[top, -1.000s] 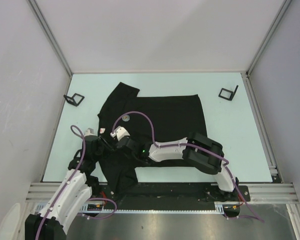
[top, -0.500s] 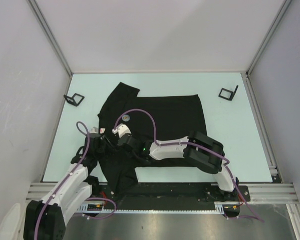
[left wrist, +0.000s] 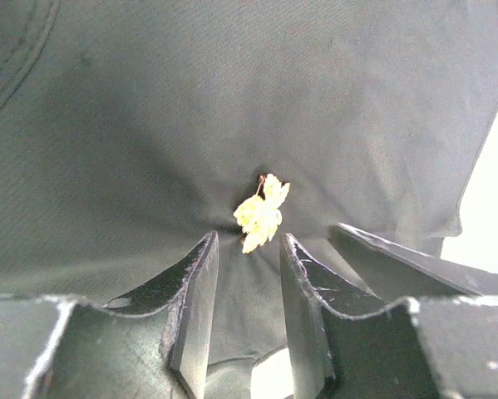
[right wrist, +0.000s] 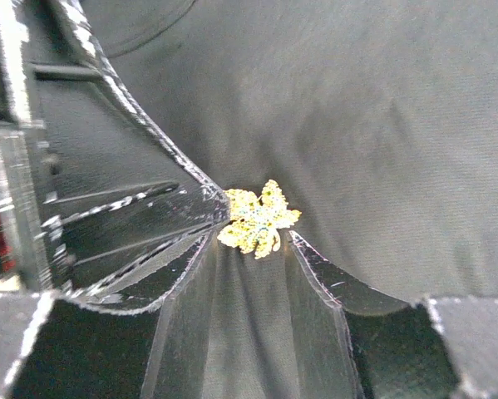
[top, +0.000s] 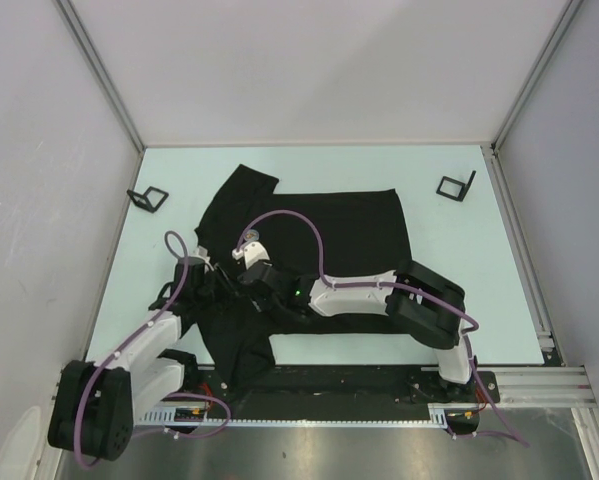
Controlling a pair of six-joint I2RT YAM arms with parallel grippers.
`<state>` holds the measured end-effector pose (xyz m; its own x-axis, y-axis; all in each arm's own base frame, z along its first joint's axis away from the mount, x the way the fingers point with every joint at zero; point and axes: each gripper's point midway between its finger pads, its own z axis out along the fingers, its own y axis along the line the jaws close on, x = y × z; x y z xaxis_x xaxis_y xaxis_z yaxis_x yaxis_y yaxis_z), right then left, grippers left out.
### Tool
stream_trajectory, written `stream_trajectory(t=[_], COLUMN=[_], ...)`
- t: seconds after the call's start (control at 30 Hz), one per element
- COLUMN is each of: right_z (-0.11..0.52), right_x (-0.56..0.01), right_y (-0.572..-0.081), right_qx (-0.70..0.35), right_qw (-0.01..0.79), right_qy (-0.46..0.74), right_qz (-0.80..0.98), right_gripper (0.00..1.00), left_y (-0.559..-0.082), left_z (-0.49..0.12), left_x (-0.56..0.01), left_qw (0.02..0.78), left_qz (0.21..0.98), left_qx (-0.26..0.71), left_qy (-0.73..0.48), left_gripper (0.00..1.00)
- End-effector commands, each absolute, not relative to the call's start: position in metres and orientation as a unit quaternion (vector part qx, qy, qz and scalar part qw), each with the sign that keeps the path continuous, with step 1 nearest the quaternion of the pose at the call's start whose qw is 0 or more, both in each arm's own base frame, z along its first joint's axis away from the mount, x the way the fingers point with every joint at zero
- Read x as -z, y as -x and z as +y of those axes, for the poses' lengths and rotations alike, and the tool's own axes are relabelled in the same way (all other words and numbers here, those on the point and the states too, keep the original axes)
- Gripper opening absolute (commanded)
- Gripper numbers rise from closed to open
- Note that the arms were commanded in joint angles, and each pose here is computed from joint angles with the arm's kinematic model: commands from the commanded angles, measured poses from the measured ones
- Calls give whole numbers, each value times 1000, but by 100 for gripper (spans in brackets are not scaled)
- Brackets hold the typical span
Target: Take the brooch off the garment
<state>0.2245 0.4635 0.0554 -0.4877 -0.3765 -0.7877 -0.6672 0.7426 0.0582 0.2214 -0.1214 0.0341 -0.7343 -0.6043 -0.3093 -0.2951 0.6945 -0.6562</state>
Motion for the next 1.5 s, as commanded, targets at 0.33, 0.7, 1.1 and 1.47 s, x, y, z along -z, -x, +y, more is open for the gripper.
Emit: stream_trajectory(t=[0.33, 0.7, 1.1, 1.47], right_z=[462, 462, 464, 471], right_x=[-75, -70, -59, -56], right_y=[-239, -242, -235, -222], right_qx=[-215, -214, -209, -224], right_qw=[413, 411, 403, 411], right_qy=[279, 281, 302, 314], right_qz=[840, 840, 838, 826], right_gripper=[44, 46, 45, 31], left_y=[-251, -250, -247, -243], left_z=[-141, -143, -153, -158], left_x=[-54, -45, -57, -62], left_qw=[282, 268, 269, 265], left_qz=[860, 862, 849, 841], left_qx=[356, 359, 397, 417], left_qy=[232, 235, 222, 221], left_gripper=[40, 40, 41, 38])
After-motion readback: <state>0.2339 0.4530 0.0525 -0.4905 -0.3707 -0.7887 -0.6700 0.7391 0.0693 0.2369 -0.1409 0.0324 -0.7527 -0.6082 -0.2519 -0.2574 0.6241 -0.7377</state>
